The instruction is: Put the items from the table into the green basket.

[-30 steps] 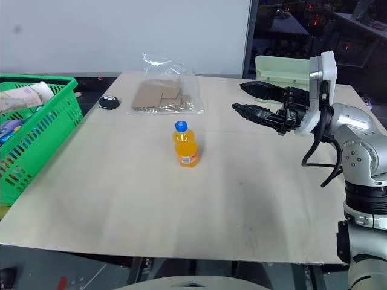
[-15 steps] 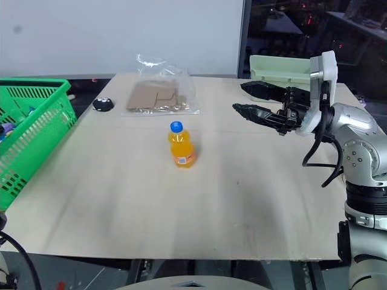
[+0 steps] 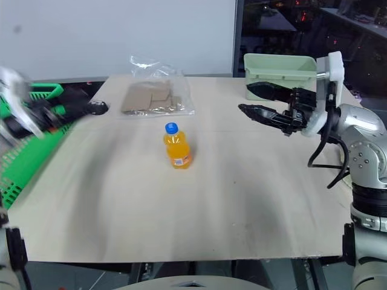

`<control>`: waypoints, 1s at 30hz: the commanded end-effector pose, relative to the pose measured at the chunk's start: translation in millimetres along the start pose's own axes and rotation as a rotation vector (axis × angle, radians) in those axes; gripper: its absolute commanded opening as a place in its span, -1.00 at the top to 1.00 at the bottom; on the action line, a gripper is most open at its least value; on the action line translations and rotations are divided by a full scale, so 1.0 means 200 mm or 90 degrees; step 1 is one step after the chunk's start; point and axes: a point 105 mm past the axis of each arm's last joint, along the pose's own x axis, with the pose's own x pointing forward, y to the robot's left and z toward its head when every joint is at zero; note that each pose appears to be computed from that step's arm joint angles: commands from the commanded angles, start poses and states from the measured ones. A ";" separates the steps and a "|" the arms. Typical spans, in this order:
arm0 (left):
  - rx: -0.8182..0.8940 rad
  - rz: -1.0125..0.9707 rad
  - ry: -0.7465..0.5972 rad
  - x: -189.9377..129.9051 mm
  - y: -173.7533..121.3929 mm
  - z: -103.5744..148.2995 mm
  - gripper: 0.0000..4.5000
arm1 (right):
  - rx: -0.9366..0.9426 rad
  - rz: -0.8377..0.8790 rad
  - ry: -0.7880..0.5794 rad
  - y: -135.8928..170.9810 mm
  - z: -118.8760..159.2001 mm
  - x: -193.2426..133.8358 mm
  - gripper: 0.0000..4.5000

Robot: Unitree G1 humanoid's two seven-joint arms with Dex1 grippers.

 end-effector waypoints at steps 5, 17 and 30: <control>0.137 -0.068 0.069 0.26 -0.24 -0.15 -0.96 | 0.009 -0.023 0.074 0.04 -0.08 -0.13 -0.24; 0.118 -0.110 0.121 0.48 -0.34 -0.35 -0.96 | 0.008 -0.050 0.178 0.08 -0.24 -0.26 -0.24; 0.083 -0.032 0.051 0.67 -0.30 -0.41 -0.96 | 0.004 -0.058 0.163 0.08 -0.24 -0.24 -0.24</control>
